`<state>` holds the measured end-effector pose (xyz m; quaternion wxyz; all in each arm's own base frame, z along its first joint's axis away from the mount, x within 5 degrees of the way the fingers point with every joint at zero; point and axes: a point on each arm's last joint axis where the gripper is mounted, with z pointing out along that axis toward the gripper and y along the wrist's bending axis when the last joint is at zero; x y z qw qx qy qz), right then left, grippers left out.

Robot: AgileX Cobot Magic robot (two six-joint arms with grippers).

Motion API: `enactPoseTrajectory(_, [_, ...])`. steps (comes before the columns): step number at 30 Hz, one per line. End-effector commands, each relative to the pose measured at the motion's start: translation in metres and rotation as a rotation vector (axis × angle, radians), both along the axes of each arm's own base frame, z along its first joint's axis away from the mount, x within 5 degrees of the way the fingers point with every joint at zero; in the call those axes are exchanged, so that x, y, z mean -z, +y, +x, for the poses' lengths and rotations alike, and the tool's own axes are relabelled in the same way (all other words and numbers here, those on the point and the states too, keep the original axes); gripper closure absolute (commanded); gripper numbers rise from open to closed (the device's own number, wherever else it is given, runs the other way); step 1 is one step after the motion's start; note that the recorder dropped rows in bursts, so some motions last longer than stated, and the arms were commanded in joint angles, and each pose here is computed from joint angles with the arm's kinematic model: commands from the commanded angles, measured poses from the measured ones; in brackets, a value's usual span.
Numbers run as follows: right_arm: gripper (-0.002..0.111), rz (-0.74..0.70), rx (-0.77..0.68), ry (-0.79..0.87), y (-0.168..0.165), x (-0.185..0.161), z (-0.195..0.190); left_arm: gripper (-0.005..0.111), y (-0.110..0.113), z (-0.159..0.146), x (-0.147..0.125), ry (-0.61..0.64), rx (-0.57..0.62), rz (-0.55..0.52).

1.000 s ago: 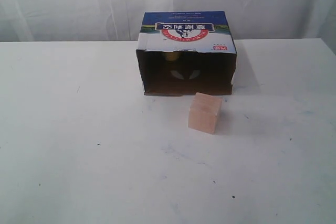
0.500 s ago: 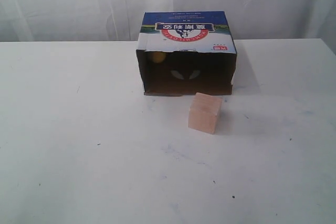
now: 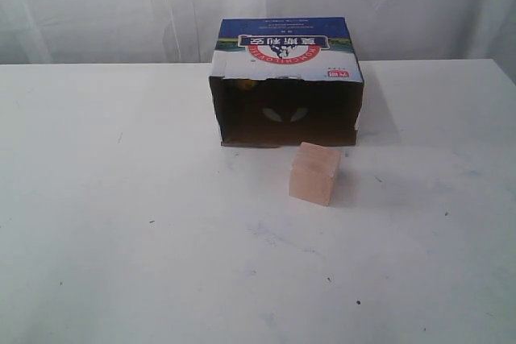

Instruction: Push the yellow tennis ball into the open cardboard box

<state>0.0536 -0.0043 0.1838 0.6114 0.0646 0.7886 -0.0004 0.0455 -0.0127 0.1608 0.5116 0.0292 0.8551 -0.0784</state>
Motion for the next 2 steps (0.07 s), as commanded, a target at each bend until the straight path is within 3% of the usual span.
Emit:
enactPoseTrajectory(1, [0.108, -0.004, 0.005, -0.005, -0.0004, 0.001, -0.0002, 0.107, -0.0004, -0.001, 0.0068, 0.033, -0.005, -0.014])
enactPoseTrajectory(2, [0.108, -0.004, 0.005, -0.005, -0.0004, 0.001, -0.0002, 0.107, -0.0004, -0.001, 0.0068, 0.033, -0.005, -0.014])
